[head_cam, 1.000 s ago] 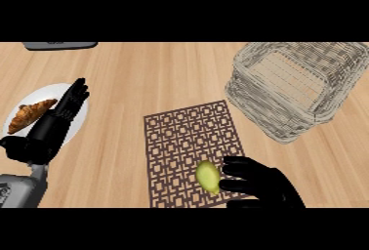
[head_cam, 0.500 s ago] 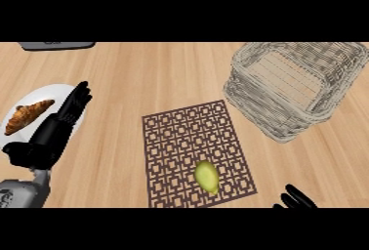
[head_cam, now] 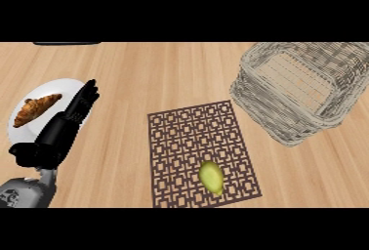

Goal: Pick the lemon from the placemat and place it in the basket

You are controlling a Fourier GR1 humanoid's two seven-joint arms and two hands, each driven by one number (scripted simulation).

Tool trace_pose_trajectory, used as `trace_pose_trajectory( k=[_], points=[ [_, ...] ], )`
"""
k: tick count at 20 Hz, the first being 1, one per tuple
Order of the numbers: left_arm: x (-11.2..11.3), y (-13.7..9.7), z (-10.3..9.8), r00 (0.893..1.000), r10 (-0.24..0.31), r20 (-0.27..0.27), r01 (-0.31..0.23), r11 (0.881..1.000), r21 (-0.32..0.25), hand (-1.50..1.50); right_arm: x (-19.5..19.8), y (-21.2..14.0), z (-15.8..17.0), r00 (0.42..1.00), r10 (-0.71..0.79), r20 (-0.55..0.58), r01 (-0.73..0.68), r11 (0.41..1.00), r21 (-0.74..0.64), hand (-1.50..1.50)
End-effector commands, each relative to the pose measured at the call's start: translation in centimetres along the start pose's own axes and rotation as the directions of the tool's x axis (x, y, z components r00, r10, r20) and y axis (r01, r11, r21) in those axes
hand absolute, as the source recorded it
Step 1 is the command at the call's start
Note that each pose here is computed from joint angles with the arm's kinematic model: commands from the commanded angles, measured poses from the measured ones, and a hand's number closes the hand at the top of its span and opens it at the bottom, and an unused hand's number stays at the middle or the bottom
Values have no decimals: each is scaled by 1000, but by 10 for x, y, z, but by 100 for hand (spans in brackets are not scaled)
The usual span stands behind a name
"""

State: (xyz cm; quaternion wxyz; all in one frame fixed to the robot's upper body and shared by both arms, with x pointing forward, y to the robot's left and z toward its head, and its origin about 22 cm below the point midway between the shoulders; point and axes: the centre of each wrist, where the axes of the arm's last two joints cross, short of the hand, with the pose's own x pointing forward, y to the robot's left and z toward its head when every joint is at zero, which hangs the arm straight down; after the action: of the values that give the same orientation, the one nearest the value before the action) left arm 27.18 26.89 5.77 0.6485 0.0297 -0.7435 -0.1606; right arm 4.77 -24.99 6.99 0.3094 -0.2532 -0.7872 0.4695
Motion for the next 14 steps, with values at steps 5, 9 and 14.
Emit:
trace_pose_trajectory(
  k=[5, 9, 14],
  points=[
    [0, 27, -2, 1000, 8, 5, -8, 1000, -14, 0, -9, 5, 29, 999, 2, -40, -2, 1000, -8, -150],
    [-5, 8, 4, 1000, 4, -2, -4, 1000, -12, 0, -5, 9, 8, 999, -28, -27, 27, 999, -31, -150],
    [-3, 4, -23, 1000, 1, -1, -1, 1000, -23, 0, -22, 49, -18, 994, -108, 8, 108, 993, -51, -150]
  ],
)
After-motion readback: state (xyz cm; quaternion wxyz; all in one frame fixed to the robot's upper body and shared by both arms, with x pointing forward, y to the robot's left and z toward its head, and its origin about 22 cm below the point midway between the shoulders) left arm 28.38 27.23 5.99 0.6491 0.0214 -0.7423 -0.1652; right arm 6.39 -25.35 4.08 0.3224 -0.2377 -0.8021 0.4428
